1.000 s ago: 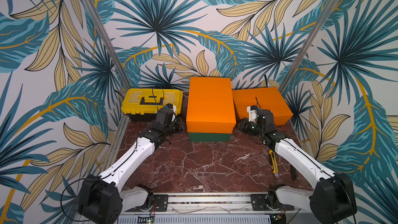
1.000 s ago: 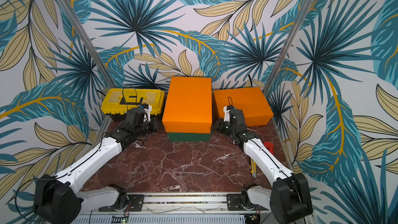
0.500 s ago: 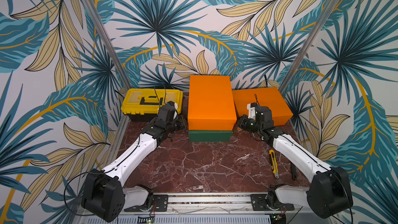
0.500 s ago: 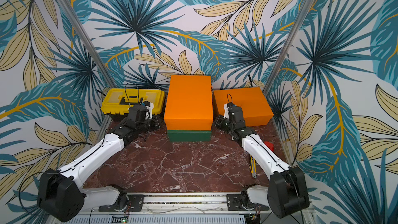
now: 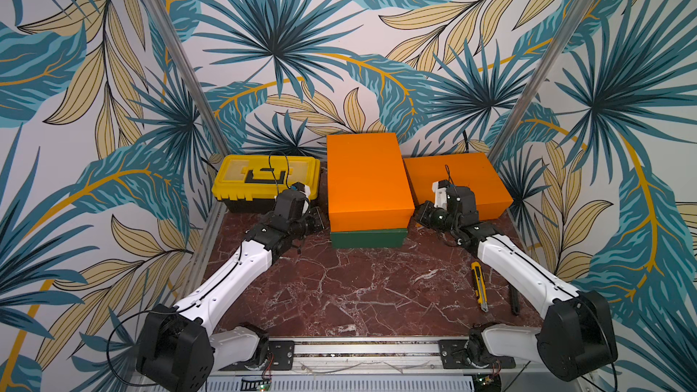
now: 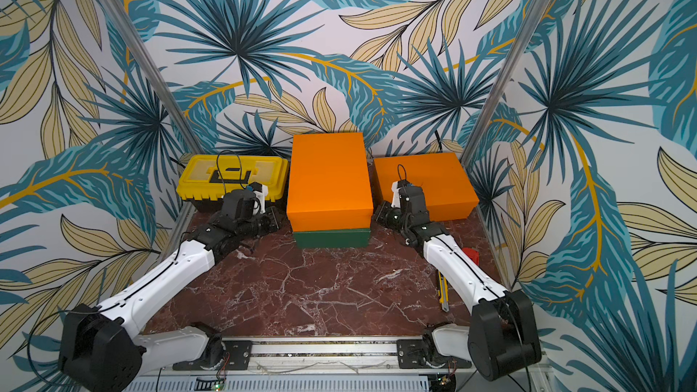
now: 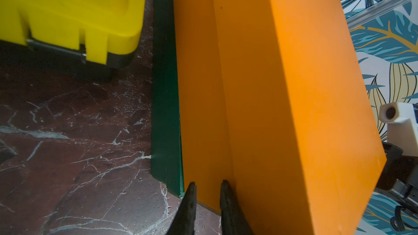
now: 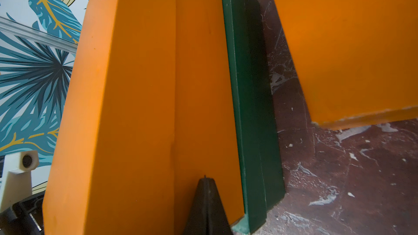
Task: Stack the shoeboxes
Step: Adjust the shoebox.
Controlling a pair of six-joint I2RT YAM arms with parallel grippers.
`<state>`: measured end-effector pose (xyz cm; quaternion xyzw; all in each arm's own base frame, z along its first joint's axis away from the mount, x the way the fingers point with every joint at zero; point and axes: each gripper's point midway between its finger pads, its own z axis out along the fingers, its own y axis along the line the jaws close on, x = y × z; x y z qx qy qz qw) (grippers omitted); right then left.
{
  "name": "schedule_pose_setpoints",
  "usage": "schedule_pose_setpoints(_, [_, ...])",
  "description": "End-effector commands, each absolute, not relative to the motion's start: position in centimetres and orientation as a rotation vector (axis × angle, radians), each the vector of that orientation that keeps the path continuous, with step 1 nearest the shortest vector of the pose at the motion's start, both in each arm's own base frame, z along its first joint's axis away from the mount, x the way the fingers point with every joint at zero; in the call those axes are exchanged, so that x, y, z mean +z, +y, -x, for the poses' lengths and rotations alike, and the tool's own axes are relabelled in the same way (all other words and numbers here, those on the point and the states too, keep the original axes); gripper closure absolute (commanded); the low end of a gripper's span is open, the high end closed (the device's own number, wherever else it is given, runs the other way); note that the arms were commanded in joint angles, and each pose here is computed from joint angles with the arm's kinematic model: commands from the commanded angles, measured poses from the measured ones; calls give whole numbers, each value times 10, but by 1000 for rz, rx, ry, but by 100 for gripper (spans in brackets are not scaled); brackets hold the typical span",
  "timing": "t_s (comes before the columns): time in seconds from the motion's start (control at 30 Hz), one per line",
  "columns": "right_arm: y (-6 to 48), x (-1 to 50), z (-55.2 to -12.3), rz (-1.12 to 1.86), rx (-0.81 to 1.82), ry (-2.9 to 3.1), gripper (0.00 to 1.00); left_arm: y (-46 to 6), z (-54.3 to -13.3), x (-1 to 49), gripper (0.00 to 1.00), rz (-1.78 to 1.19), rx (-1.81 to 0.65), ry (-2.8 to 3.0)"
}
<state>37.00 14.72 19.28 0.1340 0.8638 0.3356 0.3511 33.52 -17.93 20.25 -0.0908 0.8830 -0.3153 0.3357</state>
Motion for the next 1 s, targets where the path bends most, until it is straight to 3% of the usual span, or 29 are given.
schedule_pose_setpoints(0.0, [153,190,-358,-321,895,2256,99,-190,-330,207,76,186,-876,2281])
schedule_pose_setpoints(0.2, [153,180,-353,-336,909,2268,99,-178,-331,207,71,201,-788,2278])
schedule_pose_setpoints(0.53, [149,180,-341,-321,890,2273,99,-149,-330,215,71,260,-617,2291])
schedule_pose_setpoints(0.8, [126,185,-327,-357,743,2298,99,-127,-330,279,70,266,-564,2102])
schedule_pose_setpoints(0.97, [114,216,-332,-330,637,2258,100,-146,-341,332,73,178,-646,2022])
